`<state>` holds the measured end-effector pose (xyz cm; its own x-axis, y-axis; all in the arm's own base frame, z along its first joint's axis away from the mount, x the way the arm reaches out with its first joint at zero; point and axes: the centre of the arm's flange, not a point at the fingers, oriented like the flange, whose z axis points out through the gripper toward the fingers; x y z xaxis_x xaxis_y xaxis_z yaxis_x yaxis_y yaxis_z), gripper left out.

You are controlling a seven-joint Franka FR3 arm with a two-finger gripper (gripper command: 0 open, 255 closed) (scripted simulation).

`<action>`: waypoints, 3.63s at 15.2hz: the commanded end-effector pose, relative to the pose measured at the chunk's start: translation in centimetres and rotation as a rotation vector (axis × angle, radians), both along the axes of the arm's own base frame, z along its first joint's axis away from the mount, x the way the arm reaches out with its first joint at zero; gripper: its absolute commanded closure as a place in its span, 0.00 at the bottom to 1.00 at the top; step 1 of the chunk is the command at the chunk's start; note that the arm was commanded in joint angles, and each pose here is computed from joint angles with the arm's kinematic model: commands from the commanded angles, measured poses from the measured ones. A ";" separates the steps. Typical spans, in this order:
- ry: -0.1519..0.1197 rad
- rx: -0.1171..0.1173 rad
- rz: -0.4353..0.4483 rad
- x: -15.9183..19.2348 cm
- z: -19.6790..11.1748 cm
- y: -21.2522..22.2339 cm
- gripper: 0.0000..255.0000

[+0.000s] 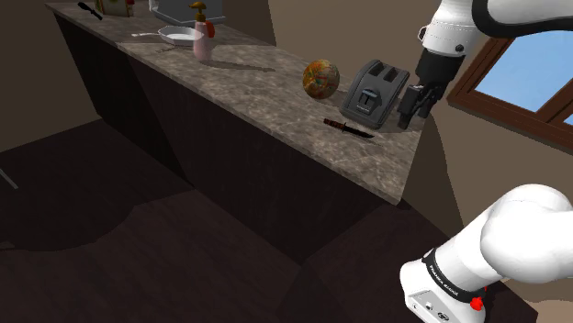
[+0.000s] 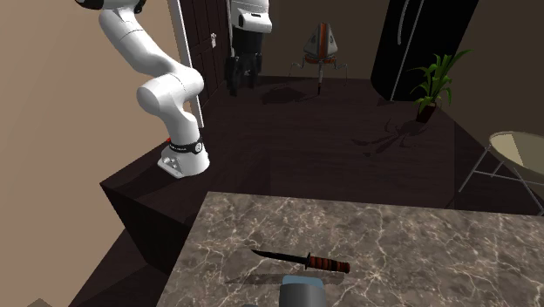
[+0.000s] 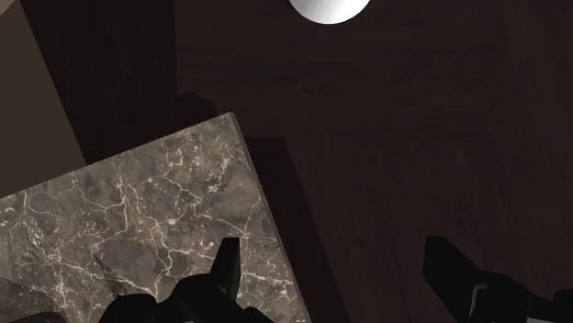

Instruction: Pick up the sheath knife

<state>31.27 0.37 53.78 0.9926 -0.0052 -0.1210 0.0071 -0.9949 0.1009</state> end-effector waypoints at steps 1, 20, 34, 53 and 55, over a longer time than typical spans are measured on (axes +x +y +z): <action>0.000 0.000 0.000 0.0 0.0 0.0 0.00; -0.039 0.061 0.080 15.3 -13.3 -14.7 0.00; -0.067 0.106 0.139 27.6 -23.3 -24.2 0.00; -0.069 0.110 0.144 28.7 -28.2 -24.9 1.00; -0.069 0.110 0.144 28.6 -28.2 -24.9 1.00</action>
<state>59.94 -24.59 25.63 0.9883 0.1461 -0.0438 0.1461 -0.9893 -0.0023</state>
